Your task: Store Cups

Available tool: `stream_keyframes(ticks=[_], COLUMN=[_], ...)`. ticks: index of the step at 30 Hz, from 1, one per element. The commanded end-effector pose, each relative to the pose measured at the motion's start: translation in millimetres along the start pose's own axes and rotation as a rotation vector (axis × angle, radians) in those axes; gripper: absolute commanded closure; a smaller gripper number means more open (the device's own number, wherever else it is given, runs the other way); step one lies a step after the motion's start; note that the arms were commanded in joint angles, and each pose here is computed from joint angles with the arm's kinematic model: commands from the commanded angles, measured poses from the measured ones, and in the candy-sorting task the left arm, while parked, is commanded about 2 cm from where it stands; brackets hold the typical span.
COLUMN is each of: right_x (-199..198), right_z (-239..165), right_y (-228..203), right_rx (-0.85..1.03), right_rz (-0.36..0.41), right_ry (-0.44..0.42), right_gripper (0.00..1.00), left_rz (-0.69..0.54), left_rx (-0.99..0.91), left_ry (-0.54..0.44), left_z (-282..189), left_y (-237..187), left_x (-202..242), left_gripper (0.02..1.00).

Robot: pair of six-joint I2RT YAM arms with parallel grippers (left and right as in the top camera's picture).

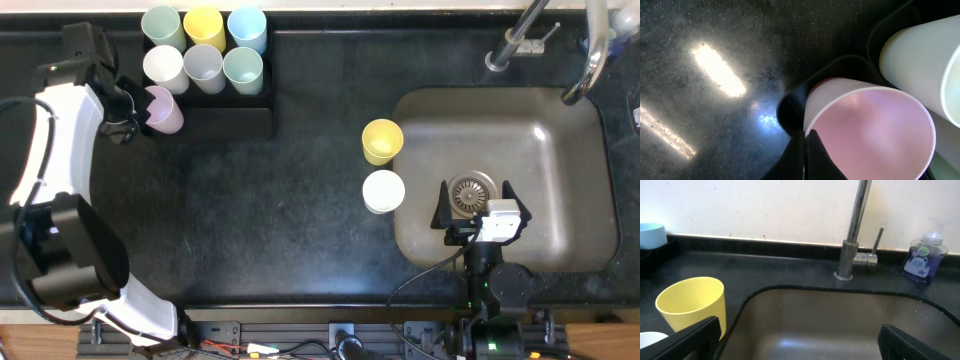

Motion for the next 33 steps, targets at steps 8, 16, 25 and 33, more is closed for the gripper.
stream_keyframes(ticks=[8,16,25,33], right_x=[0,0,0,0], right_z=[0,0,0,0], right_y=[2,2,2,2], right_rx=[-0.013,-0.013,-0.013,-0.013], right_rz=[0.000,0.000,0.000,0.000], right_ry=[0.003,0.003,0.003,0.003], right_gripper=[0.003,0.003,0.003,0.005], left_rz=[0.017,0.017,0.099,0.450], left_rx=[-0.036,-0.035,-0.144,-0.055], left_ry=[0.016,-0.003,-0.250,-0.412], left_z=[7,1,-100,-122], left_y=[1,0,-28,-161], left_x=[-7,-8,-32,-106], left_gripper=[0.895,0.018,0.018,0.018])
Point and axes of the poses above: each gripper's point midway between its finger pads, its own z axis out along the fingers, its own x axis along the line the jaws close on, y = z × x, the point moved 5 cm from there along -z, back along the fingers, and after that the axes turned 7 degrees about -z, right-handed, at the moved point
